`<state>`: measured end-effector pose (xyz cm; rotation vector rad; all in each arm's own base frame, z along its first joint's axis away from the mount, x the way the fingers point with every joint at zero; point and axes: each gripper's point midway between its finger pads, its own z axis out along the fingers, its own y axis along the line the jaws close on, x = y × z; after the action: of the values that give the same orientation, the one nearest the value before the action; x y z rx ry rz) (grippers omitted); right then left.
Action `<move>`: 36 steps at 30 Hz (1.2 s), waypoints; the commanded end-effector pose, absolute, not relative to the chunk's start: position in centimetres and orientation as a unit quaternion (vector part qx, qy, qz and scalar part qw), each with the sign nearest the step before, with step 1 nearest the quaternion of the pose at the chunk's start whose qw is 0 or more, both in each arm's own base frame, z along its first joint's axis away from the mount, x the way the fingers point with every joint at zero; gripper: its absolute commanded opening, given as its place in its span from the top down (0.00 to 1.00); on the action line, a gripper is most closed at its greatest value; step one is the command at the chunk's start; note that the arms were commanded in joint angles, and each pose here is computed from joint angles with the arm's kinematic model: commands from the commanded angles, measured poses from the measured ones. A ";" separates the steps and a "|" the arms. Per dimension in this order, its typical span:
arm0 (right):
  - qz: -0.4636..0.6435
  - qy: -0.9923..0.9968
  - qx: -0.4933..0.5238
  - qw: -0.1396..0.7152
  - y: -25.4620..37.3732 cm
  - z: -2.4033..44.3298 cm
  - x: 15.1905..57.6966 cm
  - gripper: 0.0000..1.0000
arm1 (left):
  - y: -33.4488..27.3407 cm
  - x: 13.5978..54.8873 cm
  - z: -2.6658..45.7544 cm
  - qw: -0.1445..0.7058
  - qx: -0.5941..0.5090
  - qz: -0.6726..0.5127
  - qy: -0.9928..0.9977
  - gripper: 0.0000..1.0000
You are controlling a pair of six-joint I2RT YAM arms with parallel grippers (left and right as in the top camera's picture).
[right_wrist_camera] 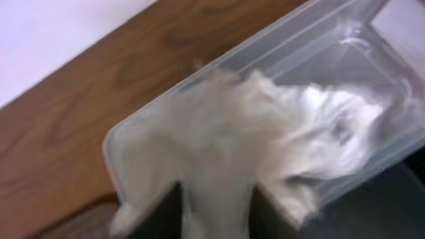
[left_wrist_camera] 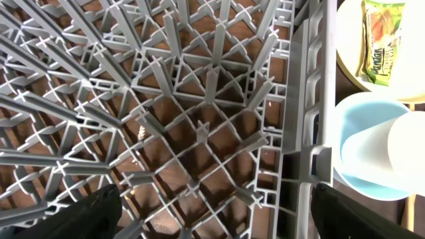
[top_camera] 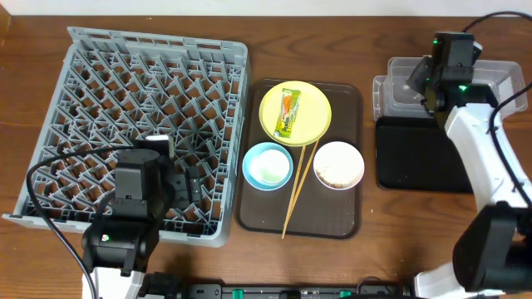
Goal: Sort waste into correct bins and load items into the dishwasher
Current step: 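Carry the foil with the right gripper and drop it into the clear bin, then grasp the yellow-orange snack wrapper on the plate with the right gripper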
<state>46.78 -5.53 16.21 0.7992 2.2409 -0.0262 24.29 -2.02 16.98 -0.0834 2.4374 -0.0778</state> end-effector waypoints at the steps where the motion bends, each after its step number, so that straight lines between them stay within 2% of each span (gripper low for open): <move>1: 0.057 0.879 0.293 0.372 -4.4 16.0 48.1 0.48 | -2.0 24.6 17.9 0.354 -0.027 -0.026 0.934 0.09; 2: 0.081 0.885 0.251 0.383 -3.4 16.6 48.7 0.39 | -2.0 24.6 17.9 0.354 -0.027 -0.026 0.934 0.09; 4: 0.124 0.886 0.191 0.403 -1.3 18.3 49.4 0.30 | -2.0 24.6 17.9 0.354 -0.027 -0.026 0.934 0.09; 8: 0.169 0.885 0.122 0.417 3.0 20.6 49.1 0.23 | -2.0 24.6 17.9 0.354 -0.027 -0.026 0.934 0.09; 12: 0.197 0.900 0.056 0.384 9.1 19.8 47.5 0.23 | -2.0 24.6 17.9 0.354 -0.027 -0.026 0.934 0.09; 19: 0.157 0.933 -0.022 0.324 17.7 14.2 45.0 0.24 | -2.0 24.6 17.9 0.354 -0.027 -0.026 0.934 0.09; 28: 0.141 0.948 -0.005 0.287 23.7 6.3 44.7 0.21 | -2.0 24.6 17.9 0.354 -0.027 -0.026 0.934 0.09; 36: 0.127 0.950 0.010 0.286 26.4 1.7 44.5 0.21 | -2.0 24.4 17.7 0.351 -0.026 -0.026 0.936 0.09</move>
<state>44.79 26.16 3.08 -0.0414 2.5321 0.3992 24.26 -2.02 16.95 -0.0830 2.4393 -0.0774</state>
